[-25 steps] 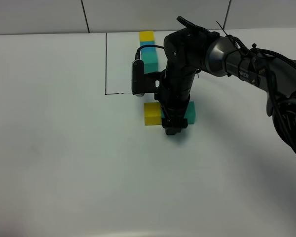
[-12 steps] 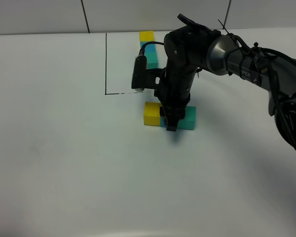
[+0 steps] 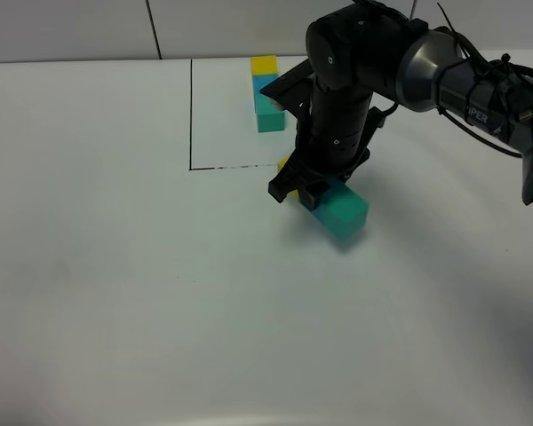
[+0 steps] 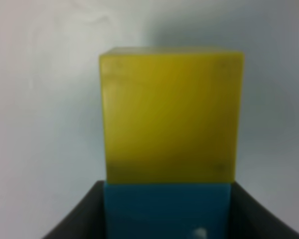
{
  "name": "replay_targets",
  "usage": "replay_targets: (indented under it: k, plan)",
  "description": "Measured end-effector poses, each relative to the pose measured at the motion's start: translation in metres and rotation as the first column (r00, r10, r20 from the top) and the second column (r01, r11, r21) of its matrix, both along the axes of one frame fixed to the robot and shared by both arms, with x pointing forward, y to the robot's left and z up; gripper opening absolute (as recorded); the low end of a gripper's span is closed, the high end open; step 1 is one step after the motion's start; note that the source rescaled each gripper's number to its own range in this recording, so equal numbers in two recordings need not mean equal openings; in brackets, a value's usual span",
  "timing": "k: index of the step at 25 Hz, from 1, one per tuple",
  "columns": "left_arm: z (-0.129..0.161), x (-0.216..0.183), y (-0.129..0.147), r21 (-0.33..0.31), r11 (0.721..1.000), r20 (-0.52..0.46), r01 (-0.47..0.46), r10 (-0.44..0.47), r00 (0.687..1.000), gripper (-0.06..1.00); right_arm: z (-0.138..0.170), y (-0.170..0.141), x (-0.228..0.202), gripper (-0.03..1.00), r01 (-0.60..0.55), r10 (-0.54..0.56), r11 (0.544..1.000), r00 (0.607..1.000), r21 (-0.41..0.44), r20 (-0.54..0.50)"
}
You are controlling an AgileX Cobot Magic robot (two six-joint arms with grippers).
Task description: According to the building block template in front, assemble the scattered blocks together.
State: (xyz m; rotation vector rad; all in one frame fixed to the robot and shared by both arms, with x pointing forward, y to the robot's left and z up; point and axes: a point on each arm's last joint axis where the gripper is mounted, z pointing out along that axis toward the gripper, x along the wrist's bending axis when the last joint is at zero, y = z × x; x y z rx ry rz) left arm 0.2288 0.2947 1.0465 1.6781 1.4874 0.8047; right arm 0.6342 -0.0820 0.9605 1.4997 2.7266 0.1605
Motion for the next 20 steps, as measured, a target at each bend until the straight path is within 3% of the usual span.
replay_targets:
  k: [4, 6, 20]
  plan:
    - [0.0, 0.0, 0.0, 0.0, 1.0, 0.0, 0.0, 0.0, 1.0, 0.15, 0.0, -0.001, -0.001, 0.02, 0.266, -0.266, 0.964, 0.964, -0.001, -0.026]
    - [0.0, 0.0, 0.0, 0.0, 1.0, 0.0, 0.0, 0.0, 1.0, 0.15, 0.0, -0.001, -0.001, 0.02, 0.33, -0.33, 0.944, 0.944, -0.005, -0.023]
    - [0.0, 0.0, 0.0, 0.0, 1.0, 0.0, 0.0, 0.0, 1.0, 0.15, -0.024, -0.003, -0.005, 0.02, 0.523, -0.523, 0.852, 0.852, 0.003, -0.001]
